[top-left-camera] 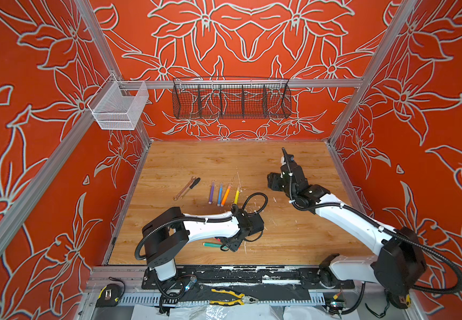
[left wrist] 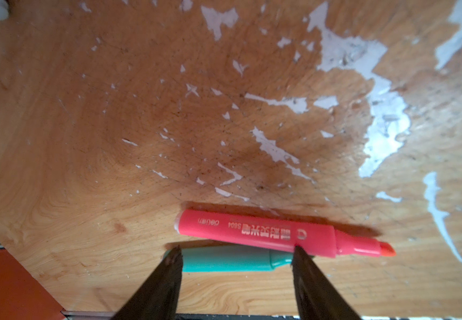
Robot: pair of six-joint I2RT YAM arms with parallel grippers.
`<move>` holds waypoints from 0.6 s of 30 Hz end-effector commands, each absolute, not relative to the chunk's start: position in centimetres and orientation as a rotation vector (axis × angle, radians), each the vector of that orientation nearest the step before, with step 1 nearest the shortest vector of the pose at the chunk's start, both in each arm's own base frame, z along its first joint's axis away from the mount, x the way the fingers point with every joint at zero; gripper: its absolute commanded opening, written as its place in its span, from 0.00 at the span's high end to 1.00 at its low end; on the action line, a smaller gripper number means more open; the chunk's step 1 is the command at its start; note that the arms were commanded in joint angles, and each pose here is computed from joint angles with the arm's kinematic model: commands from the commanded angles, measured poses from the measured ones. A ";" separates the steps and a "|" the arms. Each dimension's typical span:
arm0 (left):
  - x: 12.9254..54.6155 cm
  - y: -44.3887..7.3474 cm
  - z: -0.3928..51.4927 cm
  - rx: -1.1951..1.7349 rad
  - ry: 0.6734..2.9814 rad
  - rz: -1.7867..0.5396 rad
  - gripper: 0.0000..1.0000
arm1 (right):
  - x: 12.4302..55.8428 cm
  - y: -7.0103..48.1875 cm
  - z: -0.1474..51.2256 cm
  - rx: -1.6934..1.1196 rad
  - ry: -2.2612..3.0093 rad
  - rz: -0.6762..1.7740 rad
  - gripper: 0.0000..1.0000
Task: Insert the pens into the pen caps
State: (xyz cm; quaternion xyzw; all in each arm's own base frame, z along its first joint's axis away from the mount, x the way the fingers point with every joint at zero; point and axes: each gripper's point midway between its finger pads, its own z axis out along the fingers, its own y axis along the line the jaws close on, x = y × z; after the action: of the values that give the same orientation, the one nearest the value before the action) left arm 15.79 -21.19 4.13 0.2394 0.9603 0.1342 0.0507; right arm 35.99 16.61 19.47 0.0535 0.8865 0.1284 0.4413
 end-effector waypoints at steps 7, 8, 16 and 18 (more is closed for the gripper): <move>16.4 -20.9 1.4 0.758 2.942 0.524 0.36 | 35.7 16.2 18.4 0.157 2.234 0.315 0.31; 16.5 -20.9 1.3 0.758 2.945 0.522 0.36 | 35.8 16.1 18.4 0.161 2.232 0.316 0.31; 17.1 -21.5 2.2 0.755 2.925 0.474 0.36 | 35.8 16.0 18.4 0.166 2.233 0.317 0.32; 17.5 -21.6 2.8 0.743 2.911 0.462 0.36 | 35.8 16.0 18.3 0.167 2.234 0.318 0.31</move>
State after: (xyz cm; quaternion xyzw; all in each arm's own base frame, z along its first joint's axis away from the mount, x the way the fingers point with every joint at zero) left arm 17.63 -22.02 2.77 0.2434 0.9568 0.1492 0.0558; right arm 36.10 16.37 19.33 0.0572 0.8877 0.1308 0.4378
